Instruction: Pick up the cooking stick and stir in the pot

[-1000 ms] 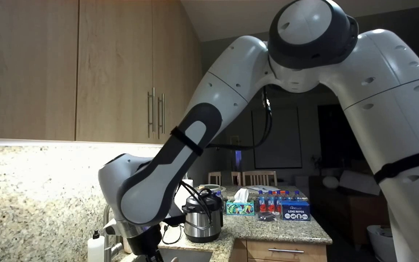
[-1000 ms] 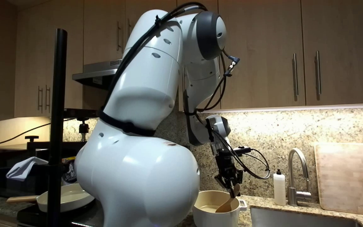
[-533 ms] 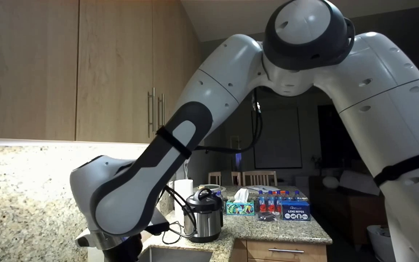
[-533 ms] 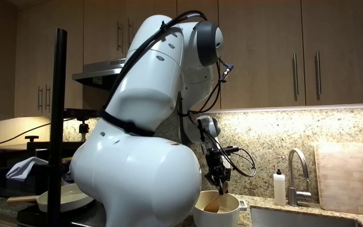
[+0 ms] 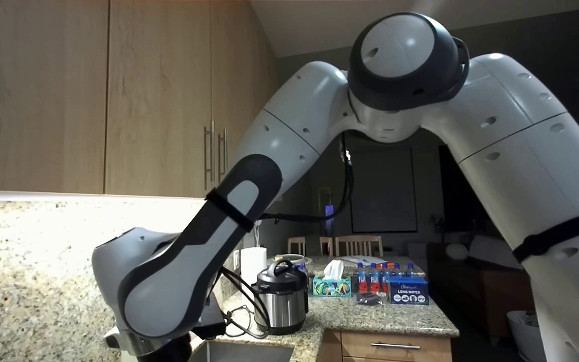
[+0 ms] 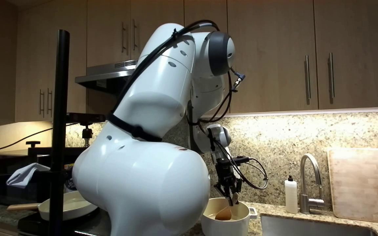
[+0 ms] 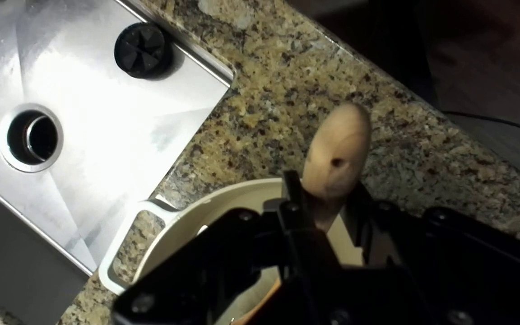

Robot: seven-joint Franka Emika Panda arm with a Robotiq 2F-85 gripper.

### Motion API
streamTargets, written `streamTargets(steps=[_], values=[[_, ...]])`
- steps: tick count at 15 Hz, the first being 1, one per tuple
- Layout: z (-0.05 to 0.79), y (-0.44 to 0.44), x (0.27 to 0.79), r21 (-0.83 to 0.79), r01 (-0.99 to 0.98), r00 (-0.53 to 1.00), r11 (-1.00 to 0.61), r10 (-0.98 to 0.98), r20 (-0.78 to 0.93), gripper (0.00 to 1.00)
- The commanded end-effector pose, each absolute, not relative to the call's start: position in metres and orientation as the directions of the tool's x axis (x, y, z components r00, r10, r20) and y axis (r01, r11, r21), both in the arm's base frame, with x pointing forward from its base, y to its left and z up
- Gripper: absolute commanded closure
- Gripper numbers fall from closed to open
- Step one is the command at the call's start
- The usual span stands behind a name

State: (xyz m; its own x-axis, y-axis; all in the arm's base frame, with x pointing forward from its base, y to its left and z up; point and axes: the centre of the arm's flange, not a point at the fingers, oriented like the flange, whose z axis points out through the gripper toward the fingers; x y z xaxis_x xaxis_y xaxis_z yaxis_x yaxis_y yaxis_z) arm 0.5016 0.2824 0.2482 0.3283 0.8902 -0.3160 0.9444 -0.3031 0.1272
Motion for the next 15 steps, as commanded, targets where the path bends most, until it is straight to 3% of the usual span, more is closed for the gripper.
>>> streamTargets(steps=[1,9,15], values=[[0.248,0.259,0.512,0.168,0.91,0.413,-0.378,0.862,-0.294,0.91],[0.252,0.233,0.469,0.189,0.94,0.337,-0.284,0.856,-0.392,0.91],[0.253,0.263,0.448,0.163,0.96,0.274,-0.226,0.874,-0.401,0.91]])
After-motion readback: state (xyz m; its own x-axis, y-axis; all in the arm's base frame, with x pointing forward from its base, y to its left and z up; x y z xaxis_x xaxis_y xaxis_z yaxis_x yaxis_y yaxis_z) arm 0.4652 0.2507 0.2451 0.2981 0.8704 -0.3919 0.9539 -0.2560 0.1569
